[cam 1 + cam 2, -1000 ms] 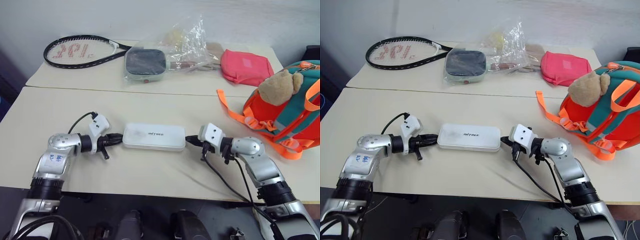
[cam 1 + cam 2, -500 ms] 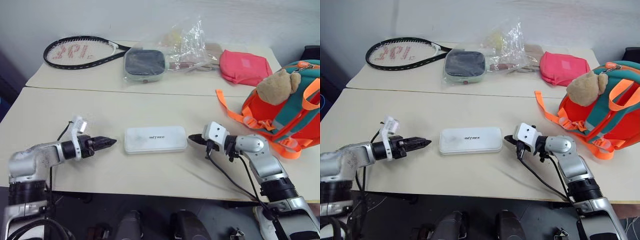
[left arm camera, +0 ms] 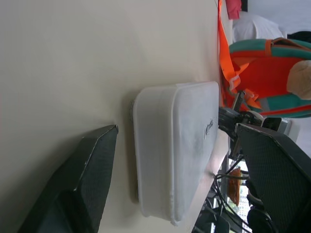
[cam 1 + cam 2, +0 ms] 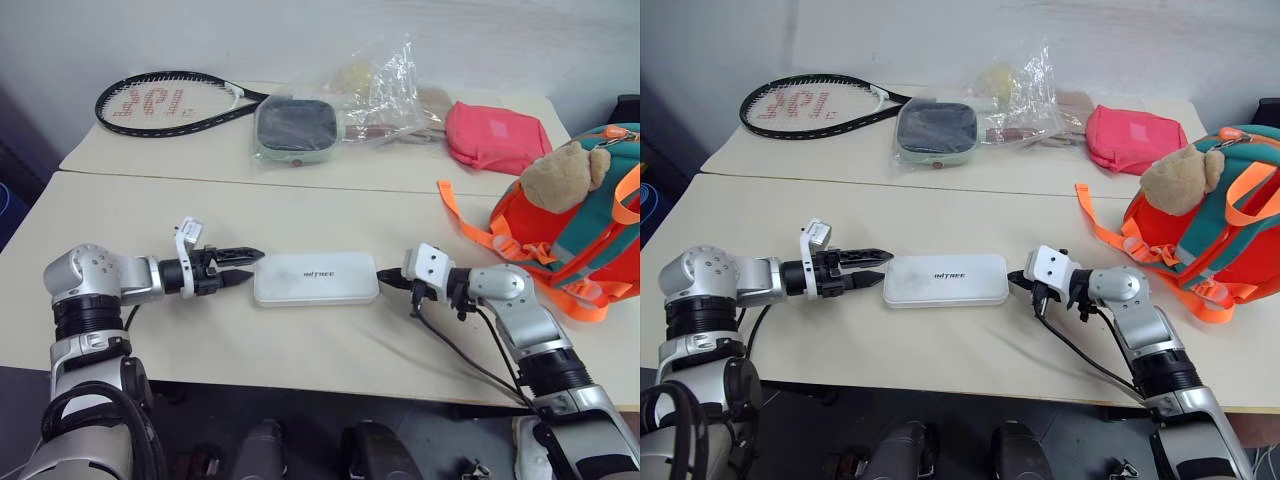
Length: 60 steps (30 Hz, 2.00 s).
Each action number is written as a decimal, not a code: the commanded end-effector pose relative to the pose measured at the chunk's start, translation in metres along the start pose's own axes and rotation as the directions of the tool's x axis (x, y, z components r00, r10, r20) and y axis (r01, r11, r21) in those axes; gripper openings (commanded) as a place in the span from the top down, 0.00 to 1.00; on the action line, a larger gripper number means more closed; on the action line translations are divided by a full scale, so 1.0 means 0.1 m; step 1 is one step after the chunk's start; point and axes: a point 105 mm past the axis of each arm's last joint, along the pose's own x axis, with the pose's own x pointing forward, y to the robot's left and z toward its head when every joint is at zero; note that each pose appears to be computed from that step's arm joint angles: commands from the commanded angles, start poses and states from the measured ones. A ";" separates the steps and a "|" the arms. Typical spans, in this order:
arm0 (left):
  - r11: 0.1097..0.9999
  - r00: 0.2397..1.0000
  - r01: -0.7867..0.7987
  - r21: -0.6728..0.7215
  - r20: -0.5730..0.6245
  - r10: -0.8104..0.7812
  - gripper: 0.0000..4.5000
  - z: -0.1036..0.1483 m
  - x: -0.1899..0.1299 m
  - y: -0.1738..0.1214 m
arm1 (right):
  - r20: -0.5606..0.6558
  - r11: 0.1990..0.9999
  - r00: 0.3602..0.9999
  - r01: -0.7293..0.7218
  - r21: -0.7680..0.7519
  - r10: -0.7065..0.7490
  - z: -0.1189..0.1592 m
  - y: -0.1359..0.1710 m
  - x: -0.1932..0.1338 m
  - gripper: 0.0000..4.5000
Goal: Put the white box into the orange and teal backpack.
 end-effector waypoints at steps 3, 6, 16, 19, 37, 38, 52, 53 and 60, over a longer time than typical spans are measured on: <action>0.992 0.992 0.097 -0.077 -0.073 -0.103 0.09 -0.13 0.21 -0.09 | 0.050 0.999 0.999 -0.009 -0.042 0.011 0.11 0.01 0.07 1.00; 0.989 0.986 0.134 -0.070 -0.086 -0.140 0.09 -0.14 0.25 -0.17 | 0.058 0.999 0.998 -0.009 -0.044 0.012 0.12 0.02 0.10 1.00; 0.981 0.974 0.194 -0.012 -0.115 -0.194 0.63 -0.17 0.16 -0.31 | 0.053 0.999 0.998 0.028 -0.038 -0.026 0.06 -0.02 0.02 1.00; 0.974 0.967 0.228 0.003 -0.119 -0.226 0.73 -0.20 0.09 -0.37 | 0.068 0.997 0.995 0.072 -0.015 -0.071 0.04 -0.06 -0.11 1.00; 0.562 0.844 0.159 0.812 0.183 -0.504 0.73 -0.24 -0.39 -0.87 | -0.152 0.448 0.515 0.832 0.329 -0.844 -0.46 0.27 -2.55 0.06; 0.571 0.837 0.157 0.806 0.199 -0.510 0.73 -0.23 -0.40 -0.86 | -0.169 0.425 0.494 0.845 0.325 -0.853 -0.49 0.29 -2.61 0.00; 0.644 0.760 0.087 0.760 0.368 -0.536 0.73 -0.12 -0.80 -0.80 | -0.024 0.541 0.615 0.711 0.450 -0.788 -0.42 -0.70 -2.14 0.00; 0.651 0.746 0.089 0.754 0.383 -0.545 0.73 -0.11 -0.83 -0.83 | -0.022 0.558 0.633 0.697 0.450 -0.774 -0.42 -0.72 -2.10 0.00; 0.679 0.716 0.007 0.734 0.470 -0.516 0.73 -0.07 -0.98 -0.87 | 0.079 0.637 0.694 0.601 0.482 -0.715 -0.29 -0.89 -1.86 0.43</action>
